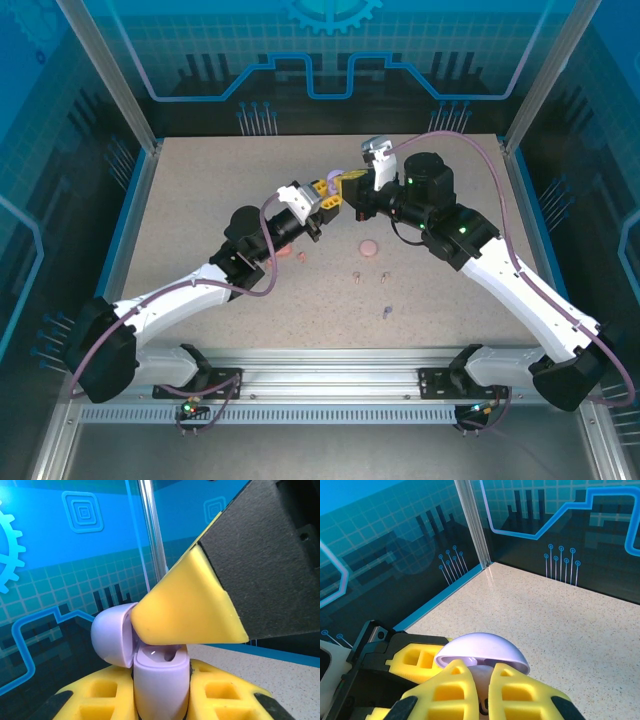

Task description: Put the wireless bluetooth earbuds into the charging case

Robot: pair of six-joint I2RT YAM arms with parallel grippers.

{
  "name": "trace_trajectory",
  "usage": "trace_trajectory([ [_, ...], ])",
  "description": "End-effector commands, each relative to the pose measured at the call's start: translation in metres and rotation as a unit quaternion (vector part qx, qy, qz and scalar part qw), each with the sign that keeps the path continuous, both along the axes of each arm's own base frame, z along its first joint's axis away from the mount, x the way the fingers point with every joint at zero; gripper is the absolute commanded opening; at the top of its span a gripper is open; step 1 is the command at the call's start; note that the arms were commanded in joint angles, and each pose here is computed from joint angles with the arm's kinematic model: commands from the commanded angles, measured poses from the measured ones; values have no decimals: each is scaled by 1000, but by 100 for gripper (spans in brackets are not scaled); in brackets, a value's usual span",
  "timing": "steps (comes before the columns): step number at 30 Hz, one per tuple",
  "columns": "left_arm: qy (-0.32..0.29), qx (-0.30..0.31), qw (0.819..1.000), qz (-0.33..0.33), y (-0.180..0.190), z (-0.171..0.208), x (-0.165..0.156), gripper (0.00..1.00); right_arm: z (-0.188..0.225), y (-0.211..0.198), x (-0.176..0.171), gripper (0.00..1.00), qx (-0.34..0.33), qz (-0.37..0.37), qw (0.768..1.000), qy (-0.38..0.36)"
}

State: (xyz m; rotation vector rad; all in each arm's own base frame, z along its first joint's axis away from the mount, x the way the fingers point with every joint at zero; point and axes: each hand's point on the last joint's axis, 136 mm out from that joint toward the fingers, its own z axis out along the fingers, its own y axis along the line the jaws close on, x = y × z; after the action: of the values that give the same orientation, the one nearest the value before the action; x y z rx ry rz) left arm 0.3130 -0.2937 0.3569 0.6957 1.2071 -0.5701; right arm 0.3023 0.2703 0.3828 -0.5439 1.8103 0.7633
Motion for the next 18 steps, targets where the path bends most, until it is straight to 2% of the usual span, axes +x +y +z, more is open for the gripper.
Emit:
trace_trajectory([
  [1,-34,-28,999,-8,2,33,-9,0,6,-1,-2,4,10,-5,1000,-6],
  [10,-27,-25,999,-12,0,28,-9,0,38,-15,-4,3,25,-30,998,-40],
  [18,-26,-24,999,-12,-1,28,-9,0,40,-14,-8,3,32,-21,998,-40],
])
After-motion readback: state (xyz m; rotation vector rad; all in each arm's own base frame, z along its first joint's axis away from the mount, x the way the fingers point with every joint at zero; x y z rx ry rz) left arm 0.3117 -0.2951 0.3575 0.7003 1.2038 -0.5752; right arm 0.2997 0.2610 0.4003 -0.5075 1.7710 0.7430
